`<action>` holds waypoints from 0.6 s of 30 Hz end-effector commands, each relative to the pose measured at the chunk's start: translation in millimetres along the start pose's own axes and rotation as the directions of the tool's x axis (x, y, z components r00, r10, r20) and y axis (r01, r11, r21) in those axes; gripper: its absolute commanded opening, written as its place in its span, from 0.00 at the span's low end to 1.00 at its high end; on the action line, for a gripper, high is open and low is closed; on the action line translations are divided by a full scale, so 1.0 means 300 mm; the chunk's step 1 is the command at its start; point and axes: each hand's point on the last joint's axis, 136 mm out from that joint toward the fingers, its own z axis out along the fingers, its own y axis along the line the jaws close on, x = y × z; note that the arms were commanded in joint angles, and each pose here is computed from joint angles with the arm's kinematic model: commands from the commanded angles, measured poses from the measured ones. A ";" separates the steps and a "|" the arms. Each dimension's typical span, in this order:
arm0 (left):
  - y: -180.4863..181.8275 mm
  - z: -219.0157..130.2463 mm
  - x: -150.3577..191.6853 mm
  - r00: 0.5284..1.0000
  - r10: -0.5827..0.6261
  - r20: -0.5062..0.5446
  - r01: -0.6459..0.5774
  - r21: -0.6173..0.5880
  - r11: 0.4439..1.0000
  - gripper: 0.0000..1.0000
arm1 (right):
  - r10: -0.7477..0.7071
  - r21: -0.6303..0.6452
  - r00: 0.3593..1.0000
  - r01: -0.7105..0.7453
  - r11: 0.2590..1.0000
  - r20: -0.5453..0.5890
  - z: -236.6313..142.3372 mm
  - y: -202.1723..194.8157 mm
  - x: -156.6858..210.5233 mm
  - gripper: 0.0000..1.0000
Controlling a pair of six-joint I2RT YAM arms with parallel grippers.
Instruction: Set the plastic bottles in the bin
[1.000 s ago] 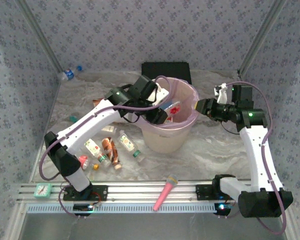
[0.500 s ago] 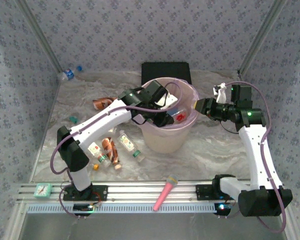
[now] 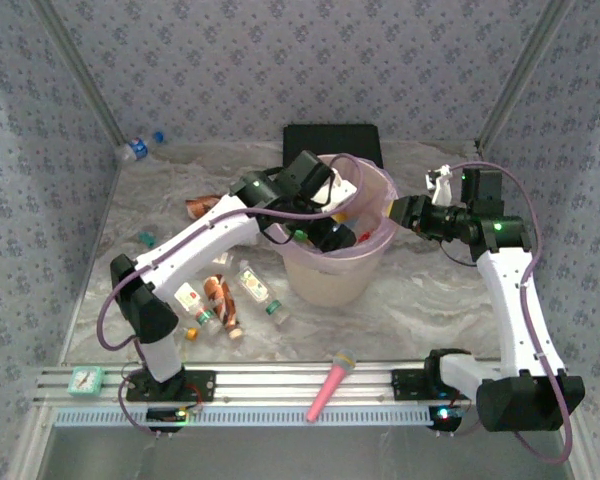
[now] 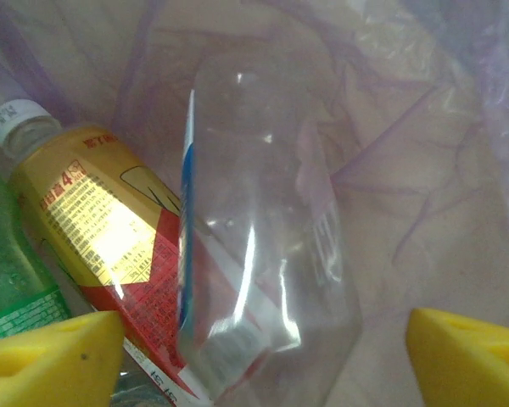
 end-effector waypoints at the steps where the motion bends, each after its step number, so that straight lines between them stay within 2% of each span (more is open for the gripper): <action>1: -0.003 -0.098 -0.022 0.999 0.036 0.037 -0.035 -0.024 0.999 0.93 | -0.009 0.004 1.000 0.009 1.000 -0.020 0.008 -0.009 0.016 0.42; 4: 0.008 -0.181 -0.074 0.992 0.069 0.107 -0.063 -0.062 0.996 1.00 | -0.012 0.007 1.000 0.012 1.000 -0.020 0.007 -0.008 0.015 0.42; 11: 0.120 -0.387 -0.132 0.963 0.047 0.266 -0.013 -0.128 0.992 1.00 | -0.019 0.014 1.000 0.019 1.000 -0.017 0.002 -0.003 0.011 0.42; 14: 0.265 -0.483 -0.132 0.944 0.006 0.330 0.072 -0.223 0.972 1.00 | -0.021 0.010 1.000 0.021 1.000 -0.021 0.001 0.005 0.013 0.42; 18: 0.564 -0.578 -0.058 0.902 -0.117 0.416 0.281 -0.357 0.891 1.00 | -0.034 0.003 0.999 0.034 0.999 -0.022 -0.004 0.021 0.014 0.42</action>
